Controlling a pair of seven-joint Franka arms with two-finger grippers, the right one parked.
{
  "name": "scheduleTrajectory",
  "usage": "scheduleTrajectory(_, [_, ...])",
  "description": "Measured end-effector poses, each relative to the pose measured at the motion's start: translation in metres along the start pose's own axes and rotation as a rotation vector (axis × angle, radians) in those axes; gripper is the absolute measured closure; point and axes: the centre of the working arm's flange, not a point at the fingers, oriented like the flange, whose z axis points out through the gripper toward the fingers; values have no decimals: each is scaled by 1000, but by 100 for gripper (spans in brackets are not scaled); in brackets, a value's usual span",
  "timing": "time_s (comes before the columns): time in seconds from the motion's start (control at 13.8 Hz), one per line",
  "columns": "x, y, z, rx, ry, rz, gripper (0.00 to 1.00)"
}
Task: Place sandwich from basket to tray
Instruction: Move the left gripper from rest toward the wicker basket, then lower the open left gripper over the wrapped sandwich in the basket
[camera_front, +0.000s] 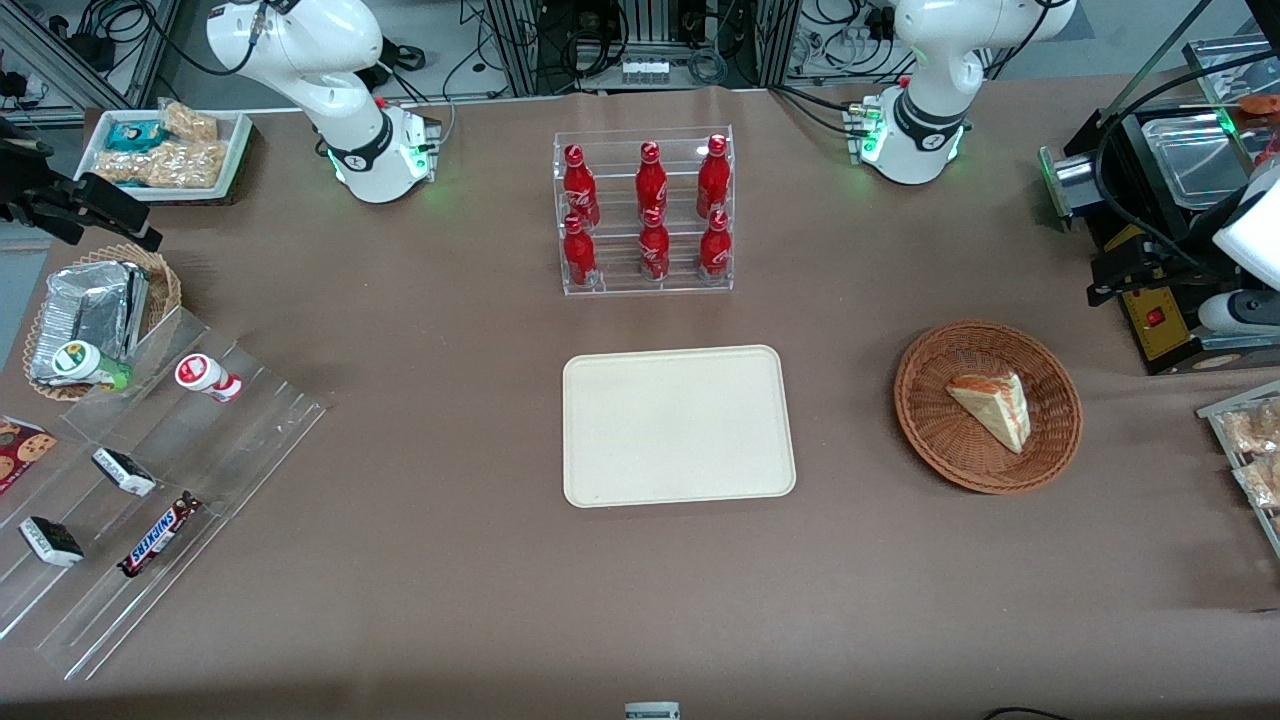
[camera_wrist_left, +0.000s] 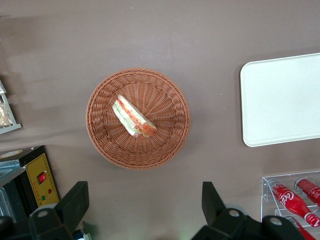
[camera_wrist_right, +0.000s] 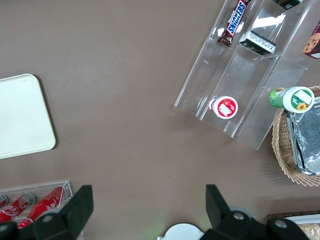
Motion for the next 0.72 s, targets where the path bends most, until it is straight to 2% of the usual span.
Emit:
scheduleTrajectory(0.14, [1, -4, 8, 28, -19, -3, 0])
scheduleTrajectory(0.29, [5, -8, 30, 60, -68, -4, 0])
scheduleTrajectory(0.43, [11, -10, 65, 63, -130, -5, 0])
scheduleTrajectory(0.51, [15, -11, 85, 63, -146, -5, 0])
scheduleTrajectory(0.72, [25, -13, 152, 63, -135, -12, 0])
